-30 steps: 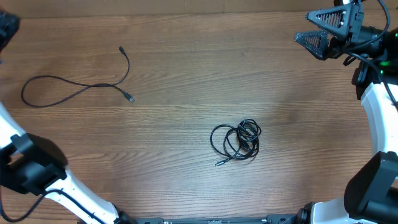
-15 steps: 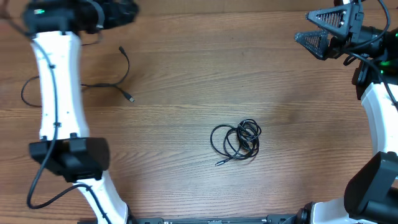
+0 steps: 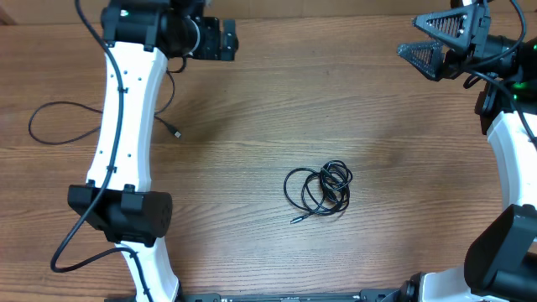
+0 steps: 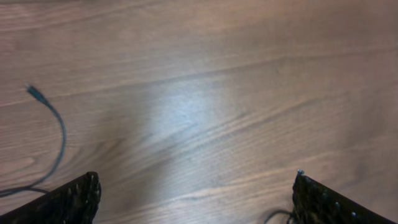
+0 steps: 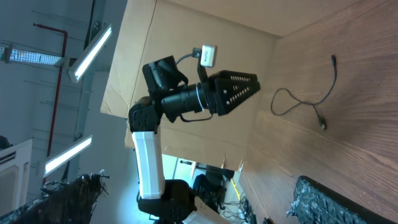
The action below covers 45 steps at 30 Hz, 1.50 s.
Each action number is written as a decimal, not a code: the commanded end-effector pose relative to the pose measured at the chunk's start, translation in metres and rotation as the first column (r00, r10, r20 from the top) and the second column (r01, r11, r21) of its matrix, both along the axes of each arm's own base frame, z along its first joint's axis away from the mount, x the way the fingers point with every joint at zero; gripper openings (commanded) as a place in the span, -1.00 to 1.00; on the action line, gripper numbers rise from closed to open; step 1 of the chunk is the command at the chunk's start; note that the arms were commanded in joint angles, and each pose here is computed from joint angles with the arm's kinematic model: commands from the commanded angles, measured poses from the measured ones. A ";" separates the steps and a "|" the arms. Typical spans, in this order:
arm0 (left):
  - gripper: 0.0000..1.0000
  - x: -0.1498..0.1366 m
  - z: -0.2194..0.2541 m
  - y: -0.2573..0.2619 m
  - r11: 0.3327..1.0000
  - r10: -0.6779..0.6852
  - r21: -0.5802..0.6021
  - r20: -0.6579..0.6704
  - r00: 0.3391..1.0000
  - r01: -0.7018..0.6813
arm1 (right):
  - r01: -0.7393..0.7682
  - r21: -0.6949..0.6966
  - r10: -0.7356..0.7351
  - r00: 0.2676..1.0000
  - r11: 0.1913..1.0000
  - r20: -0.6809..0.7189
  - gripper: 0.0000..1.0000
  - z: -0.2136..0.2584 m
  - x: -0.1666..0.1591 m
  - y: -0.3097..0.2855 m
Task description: Untangle cables
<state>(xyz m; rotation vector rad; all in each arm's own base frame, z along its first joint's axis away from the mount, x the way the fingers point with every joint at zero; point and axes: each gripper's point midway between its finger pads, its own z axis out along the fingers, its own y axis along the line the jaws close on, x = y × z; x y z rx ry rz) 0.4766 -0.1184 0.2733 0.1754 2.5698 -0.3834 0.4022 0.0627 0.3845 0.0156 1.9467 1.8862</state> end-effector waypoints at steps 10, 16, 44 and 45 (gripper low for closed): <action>0.98 -0.015 0.010 -0.015 0.998 -0.057 0.030 0.008 0.998 0.056 | -0.005 -0.018 0.006 0.999 1.000 0.054 1.00 0.014 -0.008 0.003; 0.99 -0.017 0.009 -0.016 0.998 -0.060 0.031 0.003 0.998 0.060 | -0.005 -0.018 0.006 0.999 1.000 0.054 1.00 0.014 -0.008 0.003; 1.00 -0.017 0.009 -0.016 0.998 -0.060 0.032 0.000 0.998 0.060 | -0.005 -0.018 0.006 0.999 1.000 0.054 0.99 0.014 -0.008 0.003; 1.00 -0.017 0.009 -0.016 0.998 -0.060 0.032 0.000 0.998 0.060 | -0.005 -0.018 0.006 0.999 1.000 0.054 1.00 0.014 -0.008 0.003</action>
